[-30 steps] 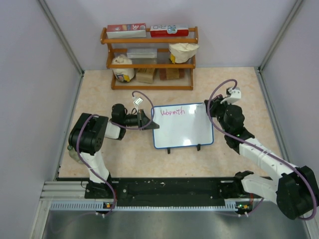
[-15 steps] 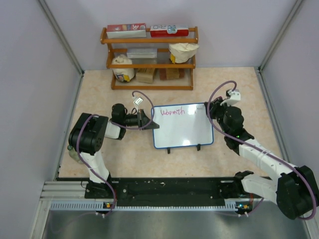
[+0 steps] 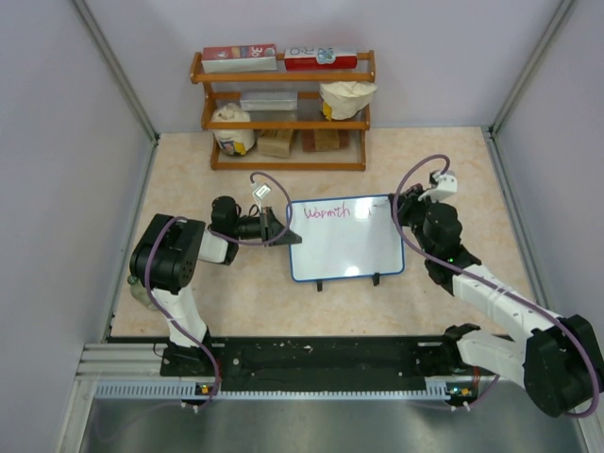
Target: Write a sentence on the whiteboard
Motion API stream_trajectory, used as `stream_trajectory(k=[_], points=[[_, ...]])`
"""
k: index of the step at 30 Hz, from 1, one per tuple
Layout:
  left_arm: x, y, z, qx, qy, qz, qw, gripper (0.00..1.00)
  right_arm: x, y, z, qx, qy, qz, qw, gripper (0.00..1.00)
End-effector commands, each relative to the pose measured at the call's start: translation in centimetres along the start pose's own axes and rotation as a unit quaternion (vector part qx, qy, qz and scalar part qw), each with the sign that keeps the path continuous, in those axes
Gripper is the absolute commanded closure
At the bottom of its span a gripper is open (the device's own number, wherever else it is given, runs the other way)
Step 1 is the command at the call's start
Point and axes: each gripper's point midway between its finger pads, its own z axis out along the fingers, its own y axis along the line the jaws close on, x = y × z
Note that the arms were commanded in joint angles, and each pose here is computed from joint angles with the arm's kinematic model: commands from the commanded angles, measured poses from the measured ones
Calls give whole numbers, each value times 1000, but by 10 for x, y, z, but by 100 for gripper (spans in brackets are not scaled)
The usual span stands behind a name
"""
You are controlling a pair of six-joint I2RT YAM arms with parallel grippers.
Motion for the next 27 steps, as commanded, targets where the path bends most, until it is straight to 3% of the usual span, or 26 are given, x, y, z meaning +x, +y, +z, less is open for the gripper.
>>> stream_trajectory(k=[1,11,27], points=[[-7,0,1,-6,-7,-2,1000,100,-4,-19,-4,37,-13,-12,999,100],[-7,0,1,-6,-6,-3,1000,100,-6,-23,-7,49,-15,-15,999,100],[-7,0,1,-6,-6,-3,1000,100,-47,7,-5,3,-60,13,998,100]])
